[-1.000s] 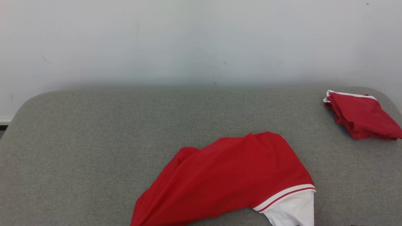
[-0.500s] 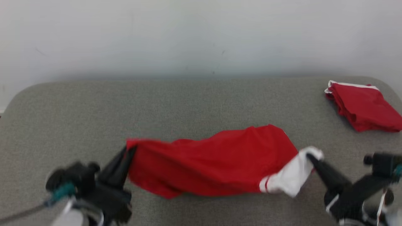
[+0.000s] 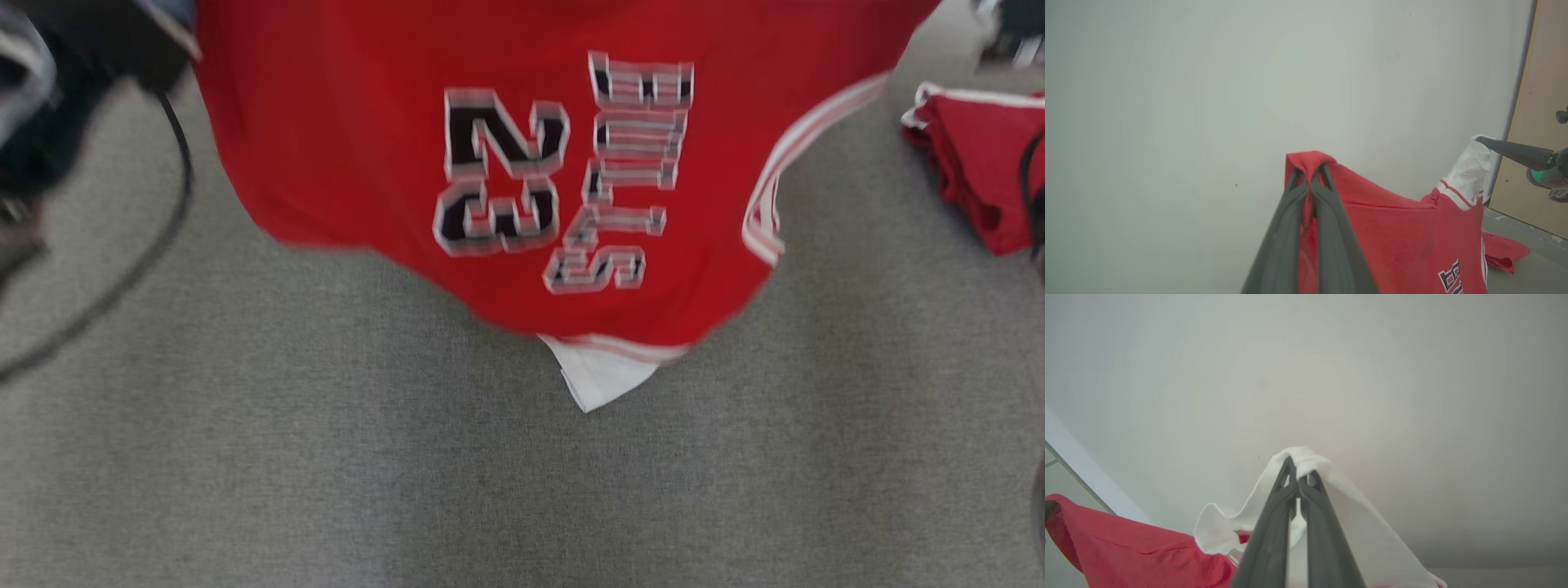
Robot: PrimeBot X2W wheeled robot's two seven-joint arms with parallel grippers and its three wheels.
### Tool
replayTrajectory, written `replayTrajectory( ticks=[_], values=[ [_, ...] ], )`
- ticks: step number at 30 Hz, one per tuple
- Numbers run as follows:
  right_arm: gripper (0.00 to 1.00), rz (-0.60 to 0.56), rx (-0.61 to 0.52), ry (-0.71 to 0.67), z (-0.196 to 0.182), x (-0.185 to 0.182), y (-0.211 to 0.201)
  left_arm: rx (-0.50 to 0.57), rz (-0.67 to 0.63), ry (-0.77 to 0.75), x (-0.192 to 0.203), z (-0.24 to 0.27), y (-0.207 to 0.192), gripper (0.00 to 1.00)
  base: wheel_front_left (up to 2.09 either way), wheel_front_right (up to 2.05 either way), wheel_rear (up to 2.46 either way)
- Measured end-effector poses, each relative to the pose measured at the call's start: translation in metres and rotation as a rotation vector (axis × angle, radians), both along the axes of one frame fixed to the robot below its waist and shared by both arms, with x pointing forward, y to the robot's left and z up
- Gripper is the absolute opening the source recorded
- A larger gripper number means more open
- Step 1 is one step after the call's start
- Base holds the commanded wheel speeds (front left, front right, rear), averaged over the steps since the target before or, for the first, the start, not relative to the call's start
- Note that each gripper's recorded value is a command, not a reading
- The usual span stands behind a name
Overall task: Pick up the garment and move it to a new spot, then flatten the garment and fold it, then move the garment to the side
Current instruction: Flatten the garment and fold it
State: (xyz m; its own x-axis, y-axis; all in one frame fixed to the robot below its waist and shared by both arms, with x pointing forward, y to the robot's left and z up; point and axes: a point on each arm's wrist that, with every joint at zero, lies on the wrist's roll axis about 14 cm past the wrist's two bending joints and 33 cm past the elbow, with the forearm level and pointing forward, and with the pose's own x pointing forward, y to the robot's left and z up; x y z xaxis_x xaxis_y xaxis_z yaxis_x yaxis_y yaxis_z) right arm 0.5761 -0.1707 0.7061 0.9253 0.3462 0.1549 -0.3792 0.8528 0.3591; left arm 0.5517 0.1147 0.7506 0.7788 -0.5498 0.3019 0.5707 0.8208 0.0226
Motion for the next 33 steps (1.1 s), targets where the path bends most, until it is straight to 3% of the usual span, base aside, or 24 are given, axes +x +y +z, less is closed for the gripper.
replayTrajectory(
  ticks=[4, 10, 19, 28, 33],
  values=[
    [0.00, -0.009, 0.046, -0.068, 0.044, 0.041, 0.007, -0.074, 0.005, -0.052, 0.035, 0.039, 0.002, 0.00, 0.00, 0.00, 0.00],
    [0.00, -0.084, 0.020, -0.095, 0.069, 0.086, -0.001, -0.093, 0.010, -0.069, 0.078, 0.052, -0.005, 0.00, 0.00, 0.00, 0.00],
    [0.00, -0.164, -0.026, -0.157, 0.101, 0.103, -0.007, -0.167, -0.004, -0.048, 0.107, 0.048, -0.018, 0.00, 0.00, 0.00, 0.00],
    [0.00, -0.166, -0.019, -0.134, 0.086, 0.112, -0.010, -0.196, -0.044, 0.002, 0.112, 0.023, -0.028, 0.00, 0.00, 0.00, 0.00],
    [0.00, -0.126, 0.008, -0.069, 0.048, 0.107, -0.014, -0.265, -0.108, 0.049, 0.096, -0.008, -0.039, 0.00, 0.00, 0.00, 0.00]
  ],
)
